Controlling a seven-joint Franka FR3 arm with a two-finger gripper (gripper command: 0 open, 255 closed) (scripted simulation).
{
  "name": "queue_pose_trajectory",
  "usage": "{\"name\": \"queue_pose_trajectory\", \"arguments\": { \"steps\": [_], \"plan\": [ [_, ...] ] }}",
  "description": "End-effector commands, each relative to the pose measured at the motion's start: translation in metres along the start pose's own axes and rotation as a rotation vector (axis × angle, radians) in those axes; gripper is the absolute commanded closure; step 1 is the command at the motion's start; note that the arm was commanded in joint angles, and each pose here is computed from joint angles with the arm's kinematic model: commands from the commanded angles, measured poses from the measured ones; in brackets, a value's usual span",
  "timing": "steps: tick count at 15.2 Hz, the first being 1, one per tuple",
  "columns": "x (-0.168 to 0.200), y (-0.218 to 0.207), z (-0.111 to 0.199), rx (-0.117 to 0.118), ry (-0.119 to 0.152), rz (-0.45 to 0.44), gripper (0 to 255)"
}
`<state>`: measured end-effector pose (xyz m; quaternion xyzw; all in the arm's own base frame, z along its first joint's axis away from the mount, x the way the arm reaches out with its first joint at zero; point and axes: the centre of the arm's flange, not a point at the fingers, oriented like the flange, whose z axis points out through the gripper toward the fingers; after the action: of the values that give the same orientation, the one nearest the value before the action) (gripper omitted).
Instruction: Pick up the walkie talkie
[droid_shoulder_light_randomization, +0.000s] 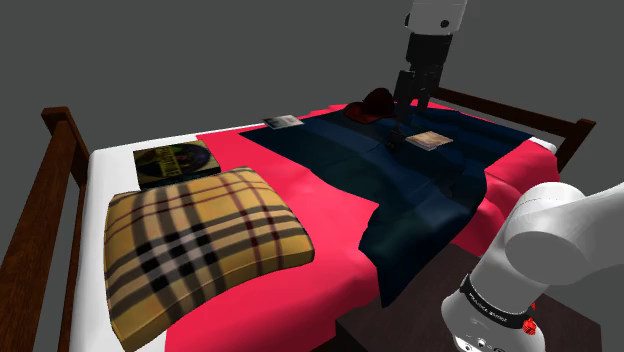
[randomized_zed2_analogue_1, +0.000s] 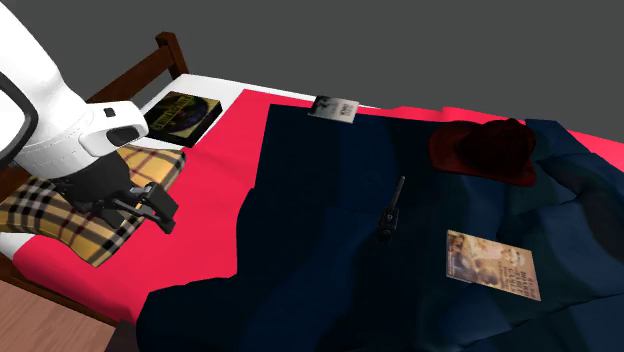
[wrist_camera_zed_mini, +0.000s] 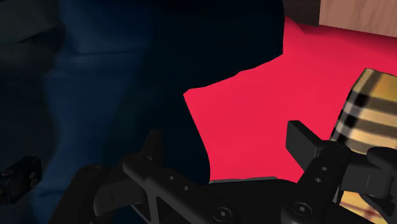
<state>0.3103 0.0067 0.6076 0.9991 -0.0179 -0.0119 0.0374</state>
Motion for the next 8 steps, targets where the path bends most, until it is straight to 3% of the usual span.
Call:
{"name": "queue_pose_trajectory", "arguments": {
  "steps": [1,8],
  "plan": [
    [0.000,0.000,0.000,0.000,0.000,0.000,0],
    [0.027,0.080,0.038,0.008,0.018,-0.019,0]
  ]
}}
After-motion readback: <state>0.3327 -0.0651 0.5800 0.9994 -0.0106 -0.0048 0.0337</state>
